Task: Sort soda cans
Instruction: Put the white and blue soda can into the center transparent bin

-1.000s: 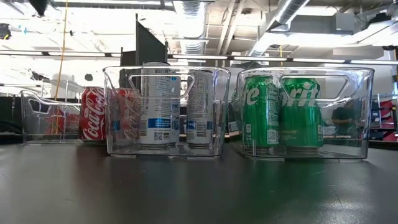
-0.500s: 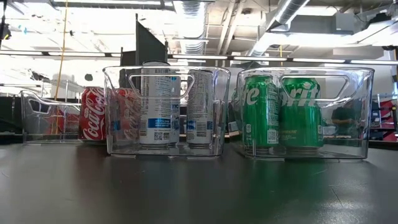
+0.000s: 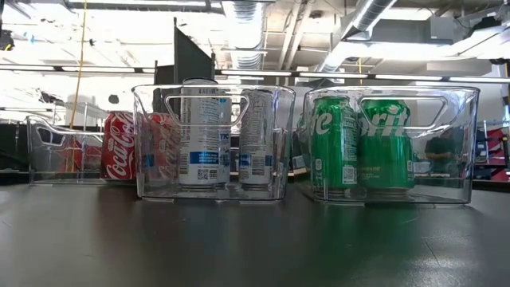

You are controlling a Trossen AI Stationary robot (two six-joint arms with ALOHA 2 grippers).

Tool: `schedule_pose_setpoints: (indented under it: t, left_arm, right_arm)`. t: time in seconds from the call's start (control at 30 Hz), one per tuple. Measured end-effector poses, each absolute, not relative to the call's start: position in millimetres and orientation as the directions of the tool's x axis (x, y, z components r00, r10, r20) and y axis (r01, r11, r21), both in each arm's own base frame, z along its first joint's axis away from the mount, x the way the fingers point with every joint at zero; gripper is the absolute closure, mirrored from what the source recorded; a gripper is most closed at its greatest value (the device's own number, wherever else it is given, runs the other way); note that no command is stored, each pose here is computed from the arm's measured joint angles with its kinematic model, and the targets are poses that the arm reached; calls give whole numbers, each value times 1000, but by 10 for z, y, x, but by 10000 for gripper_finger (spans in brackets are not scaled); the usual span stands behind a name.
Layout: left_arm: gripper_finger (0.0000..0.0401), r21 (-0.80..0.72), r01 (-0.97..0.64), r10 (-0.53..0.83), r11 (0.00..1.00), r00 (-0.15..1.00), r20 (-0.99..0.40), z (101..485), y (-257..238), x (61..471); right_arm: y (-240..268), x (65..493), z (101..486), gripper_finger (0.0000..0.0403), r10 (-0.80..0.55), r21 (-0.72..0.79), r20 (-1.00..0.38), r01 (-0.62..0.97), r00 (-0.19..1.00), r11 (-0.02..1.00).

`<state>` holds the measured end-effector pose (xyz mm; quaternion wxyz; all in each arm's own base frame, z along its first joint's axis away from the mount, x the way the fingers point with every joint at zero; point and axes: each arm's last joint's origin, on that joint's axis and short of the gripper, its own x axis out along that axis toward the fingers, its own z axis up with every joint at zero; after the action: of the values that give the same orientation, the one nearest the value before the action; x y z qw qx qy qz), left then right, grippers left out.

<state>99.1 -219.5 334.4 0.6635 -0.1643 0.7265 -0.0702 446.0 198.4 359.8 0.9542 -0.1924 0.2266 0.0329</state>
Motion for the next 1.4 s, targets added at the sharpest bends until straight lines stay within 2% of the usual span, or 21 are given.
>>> schedule_pose_setpoints:
  t: [0.27, 0.67, 1.4]
  left_arm:
    - [60, -353, -250, -381, 902, -75, -921, 3260, -2414, 1016]
    - [60, -315, -346, -370, 884, -104, -923, 3125, -2636, 936]
    - [60, -226, -347, -278, 910, -106, -955, 2919, -2772, 961]
  right_arm:
    - [1988, 4458, 3598, 74, -23, -402, -445, -177, 895, 899]
    - [1989, 4456, 3589, 74, 2, -415, -458, -216, 889, 884]
    - [2084, 4397, 3562, 74, 16, -417, -484, -247, 875, 875]
